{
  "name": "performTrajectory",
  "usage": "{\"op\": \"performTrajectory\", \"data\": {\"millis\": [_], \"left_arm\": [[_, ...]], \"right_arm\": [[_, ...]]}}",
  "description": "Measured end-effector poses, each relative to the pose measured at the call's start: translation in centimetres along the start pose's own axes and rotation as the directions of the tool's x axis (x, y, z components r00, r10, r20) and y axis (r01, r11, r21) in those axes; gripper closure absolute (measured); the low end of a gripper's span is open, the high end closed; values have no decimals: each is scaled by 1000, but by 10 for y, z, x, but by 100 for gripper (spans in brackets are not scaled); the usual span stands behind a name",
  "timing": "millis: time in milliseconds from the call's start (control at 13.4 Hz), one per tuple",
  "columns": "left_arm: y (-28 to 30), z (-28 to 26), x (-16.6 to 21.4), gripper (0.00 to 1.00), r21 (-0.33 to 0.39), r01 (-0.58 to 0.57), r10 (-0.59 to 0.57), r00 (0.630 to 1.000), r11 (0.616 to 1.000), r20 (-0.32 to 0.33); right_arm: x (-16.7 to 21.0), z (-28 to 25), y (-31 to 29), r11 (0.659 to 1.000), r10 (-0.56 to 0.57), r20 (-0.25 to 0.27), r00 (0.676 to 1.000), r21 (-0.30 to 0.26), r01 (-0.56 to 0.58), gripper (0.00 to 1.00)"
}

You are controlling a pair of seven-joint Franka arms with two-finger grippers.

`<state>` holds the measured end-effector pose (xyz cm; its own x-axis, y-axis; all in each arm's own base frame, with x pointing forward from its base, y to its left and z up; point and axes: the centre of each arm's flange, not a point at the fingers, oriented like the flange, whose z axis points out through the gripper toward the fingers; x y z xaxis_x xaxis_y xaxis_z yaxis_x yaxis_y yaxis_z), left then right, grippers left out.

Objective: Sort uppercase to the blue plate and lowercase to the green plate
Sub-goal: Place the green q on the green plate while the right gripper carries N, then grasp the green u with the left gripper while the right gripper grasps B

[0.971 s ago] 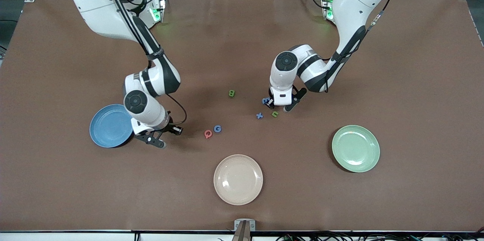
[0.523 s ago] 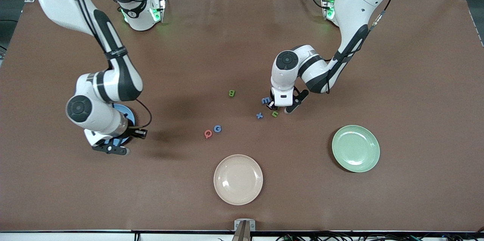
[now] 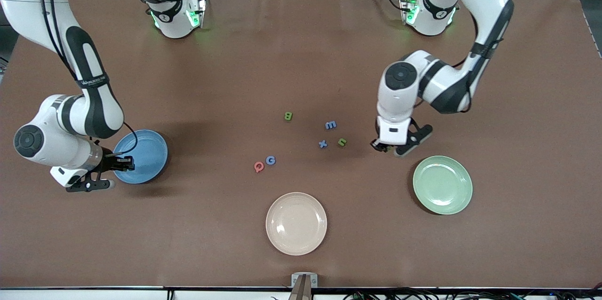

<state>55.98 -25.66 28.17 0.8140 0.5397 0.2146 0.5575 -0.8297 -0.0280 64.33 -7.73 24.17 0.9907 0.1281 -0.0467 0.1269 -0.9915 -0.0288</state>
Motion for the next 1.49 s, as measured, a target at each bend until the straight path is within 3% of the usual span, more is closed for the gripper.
{"op": "performTrajectory", "data": {"millis": [224,672,897,1195,1420,1494], "left_arm": [[-44,20,60,73,28,-85,84,996,996,15],[-98,74,142,73,30,-156,153,985,987,76],[-113,92,166,70,19,-185,183,979,983,91],[-108,83,170,30,0,-198,197,977,980,80],[-80,66,148,1,-27,-245,247,965,969,92],[-72,62,139,0,-35,-261,263,960,965,96]], "right_arm": [[-1,18,7,999,-53,-4,999,-1,53,64],[17,-1,-46,998,-60,-42,997,1,60,1],[27,-26,-162,993,119,-52,991,16,-119,0],[3,-37,-333,940,341,-48,939,35,-340,0],[-36,-32,-441,926,377,-48,925,44,-375,0],[-50,-28,-467,929,368,-55,928,53,-366,0]]}}
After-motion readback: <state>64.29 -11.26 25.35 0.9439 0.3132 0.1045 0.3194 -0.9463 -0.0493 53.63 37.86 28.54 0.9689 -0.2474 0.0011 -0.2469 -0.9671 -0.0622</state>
